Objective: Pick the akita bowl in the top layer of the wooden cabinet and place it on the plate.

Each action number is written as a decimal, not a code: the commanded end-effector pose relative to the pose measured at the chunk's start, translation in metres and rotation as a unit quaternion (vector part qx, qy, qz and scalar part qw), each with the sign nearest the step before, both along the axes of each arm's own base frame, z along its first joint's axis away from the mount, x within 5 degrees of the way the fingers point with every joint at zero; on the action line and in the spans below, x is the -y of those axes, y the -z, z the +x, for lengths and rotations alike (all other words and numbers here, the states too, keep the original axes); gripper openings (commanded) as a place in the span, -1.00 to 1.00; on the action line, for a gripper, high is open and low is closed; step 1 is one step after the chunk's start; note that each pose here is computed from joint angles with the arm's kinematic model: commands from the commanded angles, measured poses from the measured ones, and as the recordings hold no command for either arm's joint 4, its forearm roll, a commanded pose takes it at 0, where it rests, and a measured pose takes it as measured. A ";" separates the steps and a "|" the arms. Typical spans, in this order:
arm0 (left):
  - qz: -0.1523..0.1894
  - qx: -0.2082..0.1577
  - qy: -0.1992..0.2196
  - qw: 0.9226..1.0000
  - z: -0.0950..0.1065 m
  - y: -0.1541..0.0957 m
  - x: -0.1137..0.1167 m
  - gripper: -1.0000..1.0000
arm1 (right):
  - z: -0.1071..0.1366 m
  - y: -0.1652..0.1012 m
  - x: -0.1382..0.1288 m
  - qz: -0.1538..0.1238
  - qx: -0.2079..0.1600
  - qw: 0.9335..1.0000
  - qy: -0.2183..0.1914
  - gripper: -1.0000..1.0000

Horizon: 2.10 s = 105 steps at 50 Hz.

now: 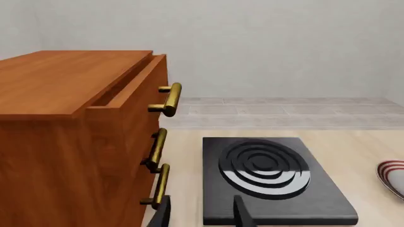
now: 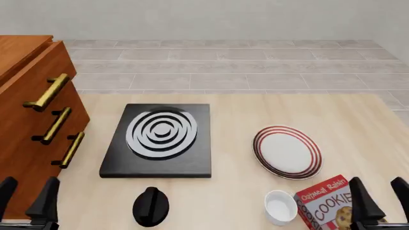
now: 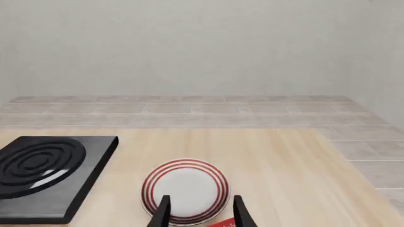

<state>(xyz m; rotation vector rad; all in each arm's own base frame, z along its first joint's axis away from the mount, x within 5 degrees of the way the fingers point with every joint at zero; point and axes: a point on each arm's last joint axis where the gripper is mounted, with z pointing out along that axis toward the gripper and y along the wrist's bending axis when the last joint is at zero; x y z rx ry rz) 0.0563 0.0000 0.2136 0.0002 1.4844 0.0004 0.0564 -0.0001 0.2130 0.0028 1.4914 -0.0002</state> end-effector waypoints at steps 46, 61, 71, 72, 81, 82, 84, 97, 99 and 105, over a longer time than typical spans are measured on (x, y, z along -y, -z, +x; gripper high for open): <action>0.012 0.082 0.043 0.996 0.015 -0.114 0.007 1.00 | -0.001 -0.006 -0.001 0.001 0.019 1.000 -0.005 1.00; 0.020 0.094 0.045 0.994 0.022 -0.147 0.008 1.00 | -0.001 -0.007 -0.001 0.001 0.022 1.000 -0.006 1.00; 0.027 0.085 0.033 0.995 0.035 -0.170 0.007 1.00 | -0.001 -0.007 -0.001 0.001 0.023 1.000 -0.006 1.00; 0.030 0.081 0.032 0.996 0.038 -0.173 0.007 1.00 | -0.001 -0.007 -0.001 0.000 0.023 1.000 -0.006 1.00; 0.012 0.057 0.016 0.998 0.053 -0.198 0.004 1.00 | -0.001 -0.008 -0.001 0.001 0.024 1.000 -0.006 1.00; 0.012 0.057 0.016 0.998 0.053 -0.198 0.004 1.00 | -0.001 -0.008 -0.001 0.001 0.024 1.000 -0.006 1.00; 0.022 0.049 0.007 0.999 0.058 -0.203 0.002 1.00 | -0.001 -0.008 -0.001 0.001 0.024 1.000 -0.007 1.00; 0.022 -0.016 -0.039 0.999 0.086 -0.214 -0.011 1.00 | -0.001 -0.007 -0.001 0.001 0.023 1.000 -0.008 1.00; 0.017 -0.014 -0.038 0.999 0.086 -0.218 -0.010 1.00 | -0.001 -0.007 -0.001 0.002 0.022 1.000 -0.008 1.00; 0.026 -0.037 -0.049 0.998 0.097 -0.225 -0.015 1.00 | -0.001 -0.007 -0.001 0.002 0.022 1.000 -0.008 1.00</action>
